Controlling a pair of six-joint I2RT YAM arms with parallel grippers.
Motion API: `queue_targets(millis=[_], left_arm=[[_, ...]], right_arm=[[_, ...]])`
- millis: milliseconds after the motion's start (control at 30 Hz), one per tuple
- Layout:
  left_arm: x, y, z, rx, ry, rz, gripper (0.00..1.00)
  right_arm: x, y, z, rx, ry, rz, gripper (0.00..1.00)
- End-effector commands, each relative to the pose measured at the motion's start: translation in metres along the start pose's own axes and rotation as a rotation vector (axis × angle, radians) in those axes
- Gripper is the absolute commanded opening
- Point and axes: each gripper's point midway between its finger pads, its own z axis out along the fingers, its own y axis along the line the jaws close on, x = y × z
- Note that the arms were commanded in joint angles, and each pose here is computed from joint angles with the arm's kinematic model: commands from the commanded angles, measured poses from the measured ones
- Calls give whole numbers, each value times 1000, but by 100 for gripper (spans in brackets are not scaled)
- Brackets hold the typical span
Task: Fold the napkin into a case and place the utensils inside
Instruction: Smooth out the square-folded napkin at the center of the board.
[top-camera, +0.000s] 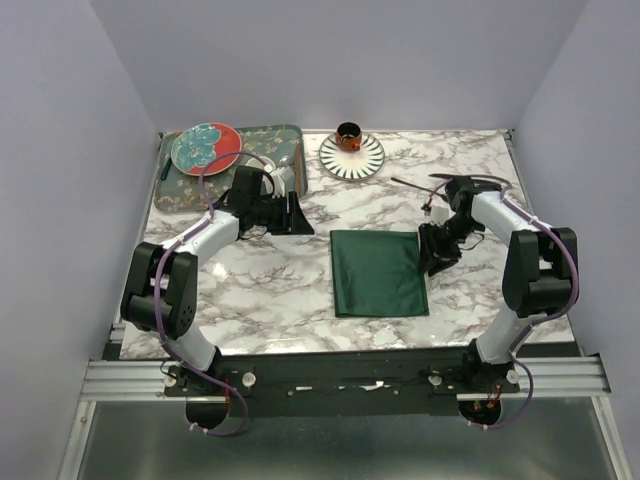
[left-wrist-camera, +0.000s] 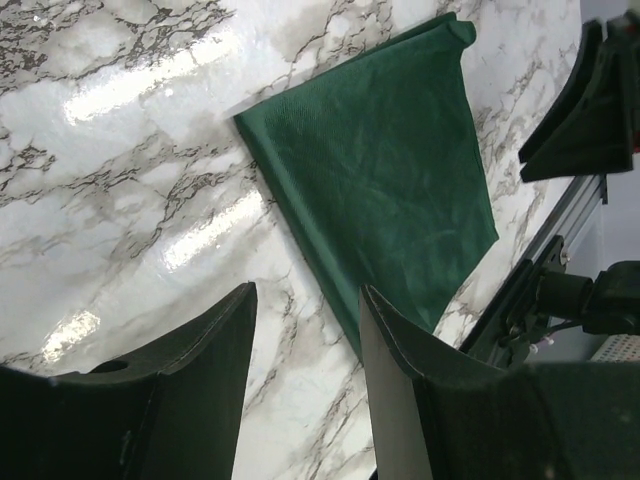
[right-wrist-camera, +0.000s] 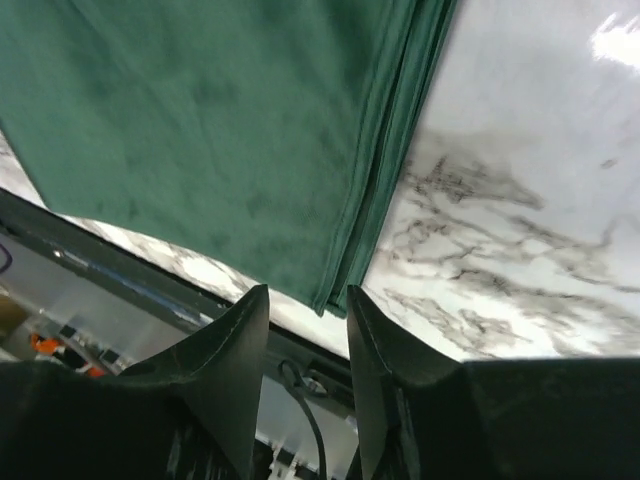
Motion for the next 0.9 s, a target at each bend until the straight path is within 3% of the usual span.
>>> queue_targets(millis=[0,100,233,267,400,567,867], left_arm=[[0,-11,-4,19,-38,16,55],[11,-17,1,27,-7,71,54],[26,-37,8,49,75,321,52],[28,-34,11,25,92,458,52],[53,-48,18,13,238,697,52],[58,-34,25,-30,314,697,52],[20,-10,4,-35,228,670,52]], right_arm=[[15,1,14,-24,18,30,45],[6,-4,21,-18,23,40,43],[-8,-11,27,1,25,42,40],[-11,-13,29,4,26,38,40],[-19,-19,34,21,30,42,41],[-16,-22,50,-3,76,86,40],[-34,-1,62,-156,80,131,29]])
